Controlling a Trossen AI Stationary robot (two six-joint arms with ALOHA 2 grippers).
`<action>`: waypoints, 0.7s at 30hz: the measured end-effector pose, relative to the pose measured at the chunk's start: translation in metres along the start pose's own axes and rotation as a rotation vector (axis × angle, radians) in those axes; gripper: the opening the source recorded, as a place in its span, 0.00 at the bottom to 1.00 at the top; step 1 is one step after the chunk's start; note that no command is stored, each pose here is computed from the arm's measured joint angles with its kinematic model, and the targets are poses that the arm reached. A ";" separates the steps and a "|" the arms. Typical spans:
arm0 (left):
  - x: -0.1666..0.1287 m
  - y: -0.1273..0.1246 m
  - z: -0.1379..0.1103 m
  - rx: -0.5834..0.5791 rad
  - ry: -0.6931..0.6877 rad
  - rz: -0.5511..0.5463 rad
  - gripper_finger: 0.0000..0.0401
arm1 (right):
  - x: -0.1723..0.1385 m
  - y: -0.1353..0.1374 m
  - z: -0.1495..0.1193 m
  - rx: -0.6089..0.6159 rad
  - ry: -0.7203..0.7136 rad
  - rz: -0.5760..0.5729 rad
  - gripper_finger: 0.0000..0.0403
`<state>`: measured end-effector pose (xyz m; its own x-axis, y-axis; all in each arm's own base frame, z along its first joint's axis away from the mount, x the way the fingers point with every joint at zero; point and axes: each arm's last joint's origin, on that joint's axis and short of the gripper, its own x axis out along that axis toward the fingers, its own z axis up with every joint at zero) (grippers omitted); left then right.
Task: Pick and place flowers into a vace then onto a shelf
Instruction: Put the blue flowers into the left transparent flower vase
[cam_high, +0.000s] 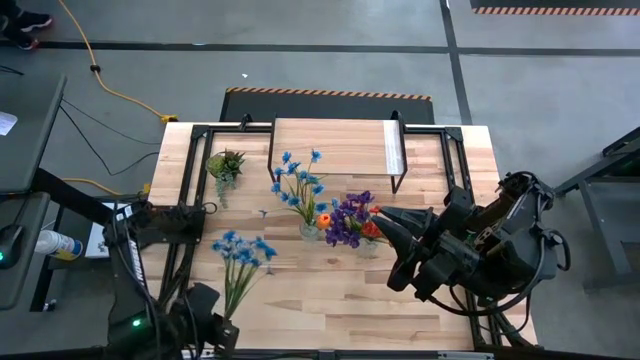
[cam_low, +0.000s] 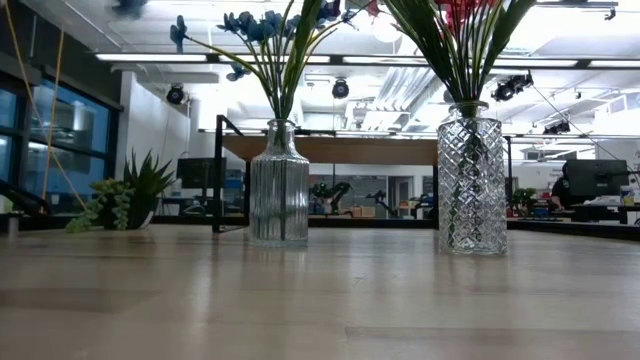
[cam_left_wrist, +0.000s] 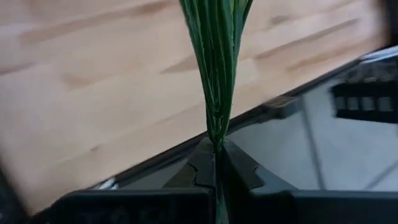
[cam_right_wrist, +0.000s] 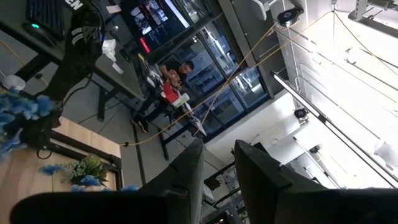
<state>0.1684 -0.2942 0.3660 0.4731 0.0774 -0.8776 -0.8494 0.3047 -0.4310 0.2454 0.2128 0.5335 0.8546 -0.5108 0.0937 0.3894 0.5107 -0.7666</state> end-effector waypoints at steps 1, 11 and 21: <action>-0.003 -0.001 0.000 0.009 -0.020 -0.032 0.10 | 0.001 0.000 0.000 0.000 0.002 -0.002 0.21; -0.035 -0.016 0.015 0.213 -0.319 -0.362 0.10 | 0.005 -0.001 -0.002 0.000 0.021 -0.013 0.21; -0.069 -0.028 0.037 0.585 -0.809 -0.464 0.10 | 0.005 -0.001 -0.002 0.000 0.021 -0.013 0.21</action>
<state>0.1686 -0.2730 0.4467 0.9127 0.3728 -0.1671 -0.4081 0.8513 -0.3298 0.2485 0.2087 0.5335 0.8419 -0.5321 0.0902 0.4006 0.5042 -0.7651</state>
